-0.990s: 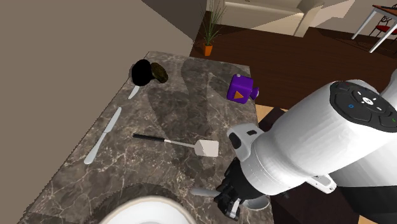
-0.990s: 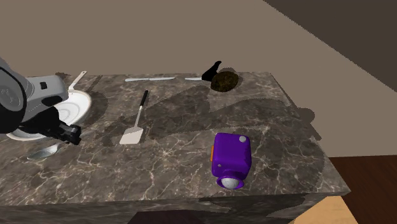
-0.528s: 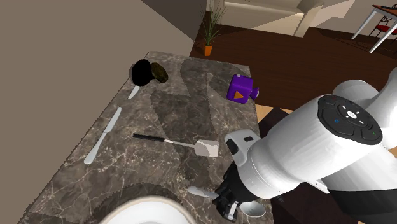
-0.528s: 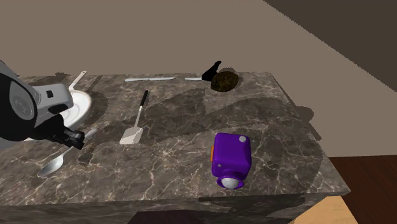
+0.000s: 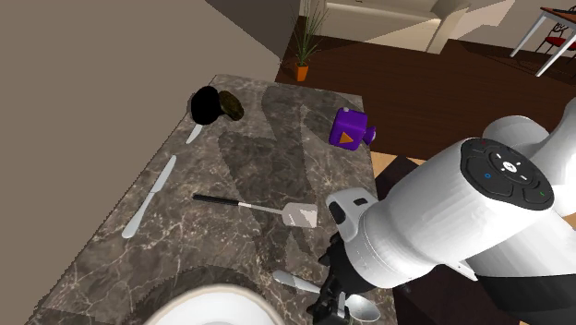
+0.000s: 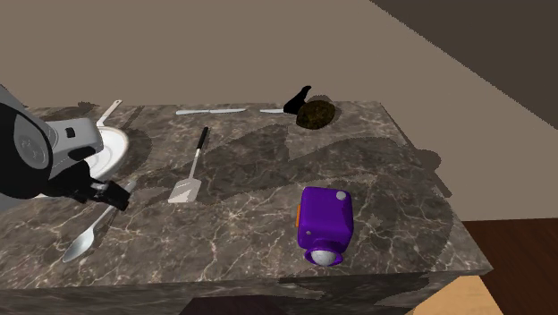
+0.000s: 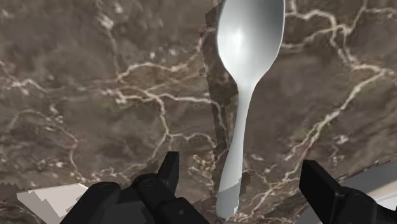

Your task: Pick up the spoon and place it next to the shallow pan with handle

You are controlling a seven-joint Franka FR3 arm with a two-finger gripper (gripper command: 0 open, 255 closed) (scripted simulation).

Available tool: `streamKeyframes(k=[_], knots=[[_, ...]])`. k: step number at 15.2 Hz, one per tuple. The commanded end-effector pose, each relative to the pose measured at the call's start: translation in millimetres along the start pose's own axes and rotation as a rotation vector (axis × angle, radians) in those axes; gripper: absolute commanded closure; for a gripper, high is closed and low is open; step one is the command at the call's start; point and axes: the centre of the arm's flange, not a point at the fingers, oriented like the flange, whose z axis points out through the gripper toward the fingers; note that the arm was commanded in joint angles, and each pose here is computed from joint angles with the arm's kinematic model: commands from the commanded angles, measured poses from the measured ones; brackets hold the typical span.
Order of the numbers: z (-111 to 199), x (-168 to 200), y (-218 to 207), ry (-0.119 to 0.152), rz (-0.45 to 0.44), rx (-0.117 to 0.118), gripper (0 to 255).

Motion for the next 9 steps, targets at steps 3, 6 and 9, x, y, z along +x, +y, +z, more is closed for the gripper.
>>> streamKeyframes(k=[3,6,9], knots=[[-13,0,0,0.000,0.000,0.000,0],[-50,0,0,0.000,0.000,0.000,0],[-50,0,0,0.000,0.000,0.000,0]])
